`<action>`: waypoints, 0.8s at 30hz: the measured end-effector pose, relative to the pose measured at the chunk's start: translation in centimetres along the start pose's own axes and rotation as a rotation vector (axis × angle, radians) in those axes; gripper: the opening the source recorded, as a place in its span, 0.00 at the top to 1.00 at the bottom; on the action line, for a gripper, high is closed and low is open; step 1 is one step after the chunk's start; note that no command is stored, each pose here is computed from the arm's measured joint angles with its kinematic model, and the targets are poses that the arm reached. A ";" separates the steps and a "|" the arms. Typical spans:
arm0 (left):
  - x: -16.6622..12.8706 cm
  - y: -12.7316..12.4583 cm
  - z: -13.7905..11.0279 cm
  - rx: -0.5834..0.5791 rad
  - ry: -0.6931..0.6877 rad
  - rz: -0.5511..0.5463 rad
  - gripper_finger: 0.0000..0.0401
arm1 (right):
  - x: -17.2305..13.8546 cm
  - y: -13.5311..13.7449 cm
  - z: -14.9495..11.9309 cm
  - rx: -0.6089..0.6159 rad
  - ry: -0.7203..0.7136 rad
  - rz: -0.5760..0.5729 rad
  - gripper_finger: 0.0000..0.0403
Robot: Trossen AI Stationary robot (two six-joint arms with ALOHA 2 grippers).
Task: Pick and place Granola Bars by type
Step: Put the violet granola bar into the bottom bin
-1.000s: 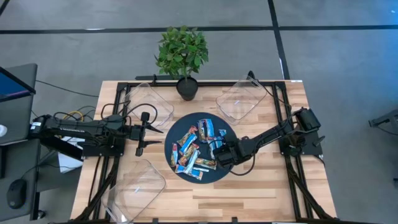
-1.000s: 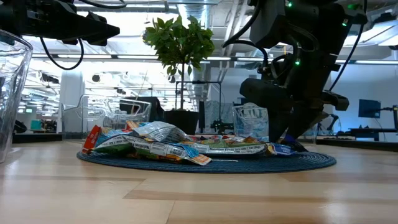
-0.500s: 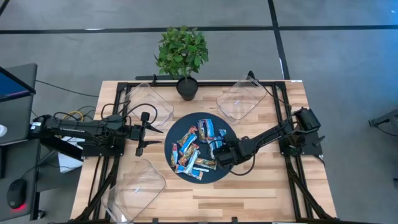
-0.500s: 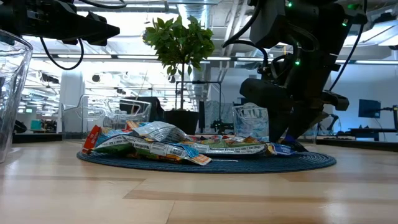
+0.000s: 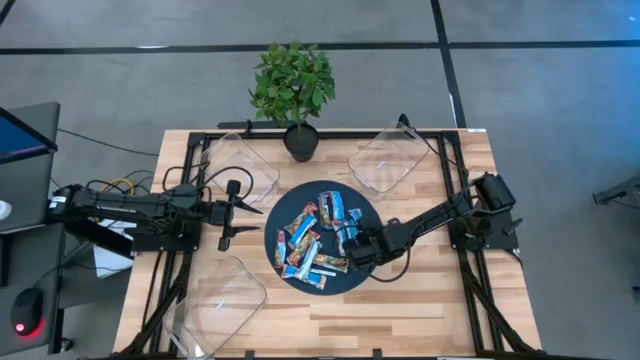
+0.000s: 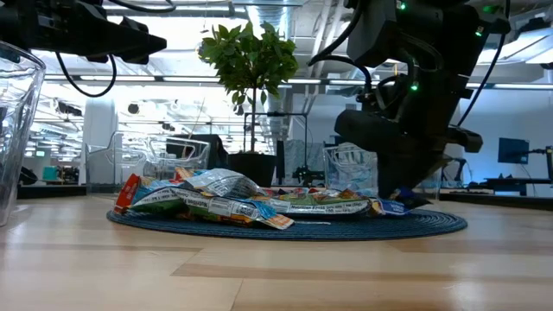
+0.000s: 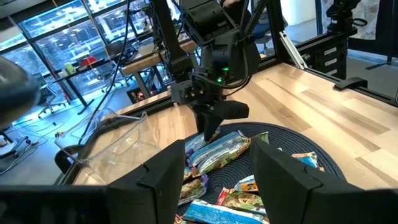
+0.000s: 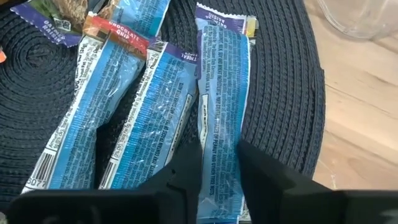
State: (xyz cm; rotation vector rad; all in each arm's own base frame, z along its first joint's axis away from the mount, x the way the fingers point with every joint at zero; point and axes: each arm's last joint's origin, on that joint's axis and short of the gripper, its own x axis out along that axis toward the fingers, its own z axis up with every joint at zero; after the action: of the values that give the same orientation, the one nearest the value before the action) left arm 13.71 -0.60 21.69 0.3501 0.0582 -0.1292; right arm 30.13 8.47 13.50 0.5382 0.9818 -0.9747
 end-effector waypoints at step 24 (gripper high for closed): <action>-0.8 1.5 0.1 -0.042 0.116 0.516 0.56 | -6.7 6.4 1.7 -0.501 -0.428 0.253 0.96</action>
State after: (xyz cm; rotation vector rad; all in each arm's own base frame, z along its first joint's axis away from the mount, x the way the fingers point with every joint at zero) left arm 13.16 0.90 22.33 0.3208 0.0833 0.4027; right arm 35.15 13.18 19.96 0.0243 0.7108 -0.5522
